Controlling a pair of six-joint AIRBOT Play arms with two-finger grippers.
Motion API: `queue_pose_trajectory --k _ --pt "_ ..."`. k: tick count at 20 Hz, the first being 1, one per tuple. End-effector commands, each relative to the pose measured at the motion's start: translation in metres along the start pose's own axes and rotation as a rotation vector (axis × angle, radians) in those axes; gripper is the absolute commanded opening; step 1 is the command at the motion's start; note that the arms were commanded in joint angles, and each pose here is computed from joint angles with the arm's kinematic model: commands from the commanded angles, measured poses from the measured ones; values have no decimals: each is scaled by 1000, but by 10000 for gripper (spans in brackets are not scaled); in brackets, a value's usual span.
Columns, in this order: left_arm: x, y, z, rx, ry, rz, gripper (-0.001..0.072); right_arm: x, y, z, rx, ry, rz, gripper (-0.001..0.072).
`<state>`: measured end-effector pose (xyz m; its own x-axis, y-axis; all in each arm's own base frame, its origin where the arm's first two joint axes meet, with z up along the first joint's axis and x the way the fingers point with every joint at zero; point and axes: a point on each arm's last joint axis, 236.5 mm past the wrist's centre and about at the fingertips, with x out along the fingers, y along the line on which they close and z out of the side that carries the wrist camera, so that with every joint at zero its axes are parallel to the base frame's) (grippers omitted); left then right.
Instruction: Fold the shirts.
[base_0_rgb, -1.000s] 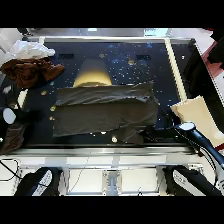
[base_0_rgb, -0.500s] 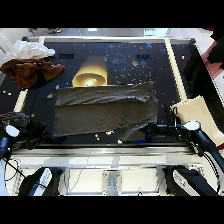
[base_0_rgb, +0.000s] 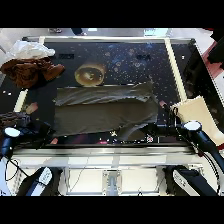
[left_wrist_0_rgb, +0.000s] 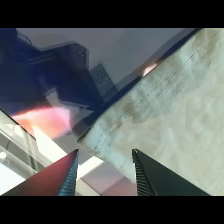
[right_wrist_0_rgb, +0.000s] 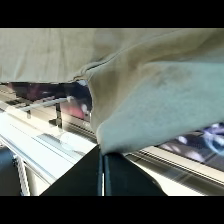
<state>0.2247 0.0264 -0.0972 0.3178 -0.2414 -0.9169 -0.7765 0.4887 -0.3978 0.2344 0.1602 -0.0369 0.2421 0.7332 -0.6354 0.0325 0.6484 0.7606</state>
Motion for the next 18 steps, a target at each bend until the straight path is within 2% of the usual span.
queue_pose_trajectory --k 1,6,8,9,10,11,14,18 --pt "5 3 -3 3 21 7 411 0 1 1 -2 -2 2 26" --pt "12 0 5 -29 6 -8 406 0 6 3 12 -14 23 26" --pt "12 -1 11 -33 -19 -14 333 0 7 5 15 -22 26 27" --pt "12 -1 12 -41 -25 -15 323 0 6 6 15 -24 24 27" --pt "13 -1 12 -43 -24 -15 203 0 6 6 15 -25 25 26" --pt "13 -1 12 -43 -23 -16 19 0 6 6 15 -25 25 26" --pt "11 -13 12 -27 -16 -59 10 -2 8 9 6 -44 22 26" --pt "-24 -84 16 170 -6 -285 10 -23 23 8 -110 -23 -16 26"
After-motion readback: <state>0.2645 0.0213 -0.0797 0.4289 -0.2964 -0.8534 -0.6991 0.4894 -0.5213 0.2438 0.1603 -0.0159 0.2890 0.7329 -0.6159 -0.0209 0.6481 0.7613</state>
